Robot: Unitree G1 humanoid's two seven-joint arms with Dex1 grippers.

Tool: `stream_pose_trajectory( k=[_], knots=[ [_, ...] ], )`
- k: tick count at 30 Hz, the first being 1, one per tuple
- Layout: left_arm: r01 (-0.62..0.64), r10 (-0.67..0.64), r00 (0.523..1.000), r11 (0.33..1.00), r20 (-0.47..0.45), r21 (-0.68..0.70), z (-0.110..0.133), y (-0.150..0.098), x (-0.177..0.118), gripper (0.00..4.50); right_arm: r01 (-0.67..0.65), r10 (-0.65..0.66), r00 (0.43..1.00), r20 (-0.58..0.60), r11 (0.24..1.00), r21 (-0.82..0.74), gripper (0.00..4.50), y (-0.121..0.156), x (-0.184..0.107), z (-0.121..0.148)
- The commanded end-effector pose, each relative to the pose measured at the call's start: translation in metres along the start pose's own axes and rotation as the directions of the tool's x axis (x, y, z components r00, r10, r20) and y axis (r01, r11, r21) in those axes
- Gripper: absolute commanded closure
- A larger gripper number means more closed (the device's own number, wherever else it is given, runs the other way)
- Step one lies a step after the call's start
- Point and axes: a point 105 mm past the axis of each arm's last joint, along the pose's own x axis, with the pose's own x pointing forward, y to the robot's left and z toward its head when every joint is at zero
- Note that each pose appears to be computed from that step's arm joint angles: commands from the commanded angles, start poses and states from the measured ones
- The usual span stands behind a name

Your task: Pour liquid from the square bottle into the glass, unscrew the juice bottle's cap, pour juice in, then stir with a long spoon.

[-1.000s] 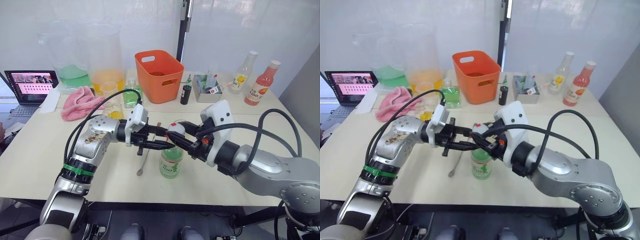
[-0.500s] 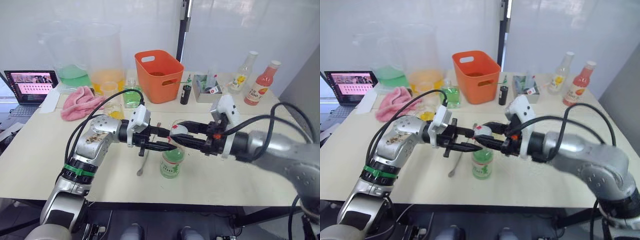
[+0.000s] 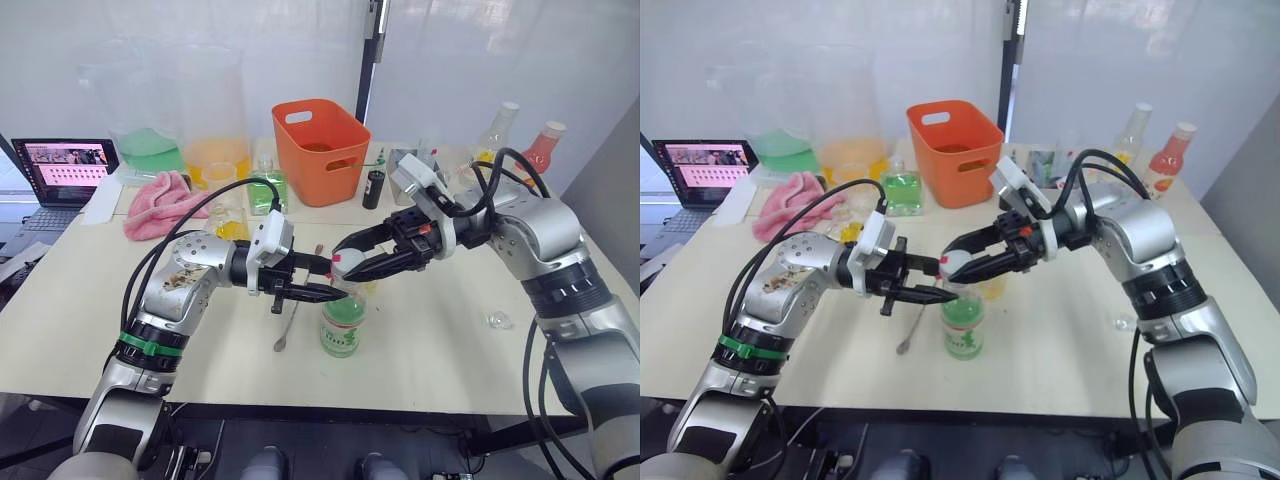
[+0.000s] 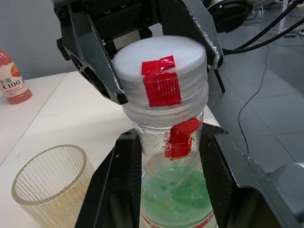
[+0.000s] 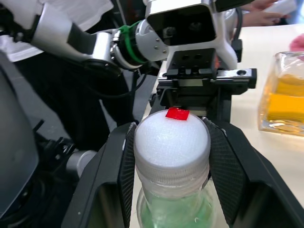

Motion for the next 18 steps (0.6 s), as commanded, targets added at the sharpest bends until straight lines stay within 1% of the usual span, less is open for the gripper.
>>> stream_pose_trajectory(
  k=[1, 6, 8, 11, 13, 14, 18],
  knots=[
    [-0.005, 0.005, 0.999, 1.000, -0.035, 0.009, 0.000, 0.000, 0.003, 2.99, -0.033, 0.033, 0.999, -0.004, 0.999, -0.025, 2.81, 0.001, 0.003, 0.005],
    [-0.008, 0.008, 0.999, 1.000, -0.033, 0.007, 0.002, 0.002, 0.003, 2.99, -0.003, 0.003, 1.000, 0.005, 1.000, -0.019, 2.81, 0.000, 0.001, 0.007],
    [-0.009, 0.010, 0.999, 1.000, -0.032, 0.007, 0.002, 0.003, 0.003, 2.99, 0.007, -0.007, 1.000, 0.008, 1.000, -0.016, 1.78, 0.000, 0.001, 0.008],
    [-0.010, 0.010, 0.999, 1.000, -0.031, 0.006, 0.001, 0.003, 0.004, 2.99, 0.013, -0.012, 1.000, 0.028, 1.000, -0.021, 0.85, 0.002, 0.000, 0.013],
    [-0.012, 0.012, 0.999, 1.000, -0.031, 0.005, 0.001, 0.004, 0.003, 2.99, 0.027, -0.025, 0.999, 0.043, 0.999, -0.035, 0.10, 0.002, -0.001, 0.017],
    [-0.012, 0.012, 0.999, 1.000, -0.032, 0.006, 0.001, 0.004, 0.003, 2.99, 0.029, -0.027, 0.998, 0.050, 0.999, -0.039, 0.04, 0.003, -0.001, 0.019],
    [-0.013, 0.014, 0.999, 1.000, -0.033, 0.006, 0.000, 0.004, 0.002, 2.99, 0.046, -0.041, 0.996, 0.073, 0.997, -0.062, 0.04, 0.005, -0.003, 0.027]
  ],
)
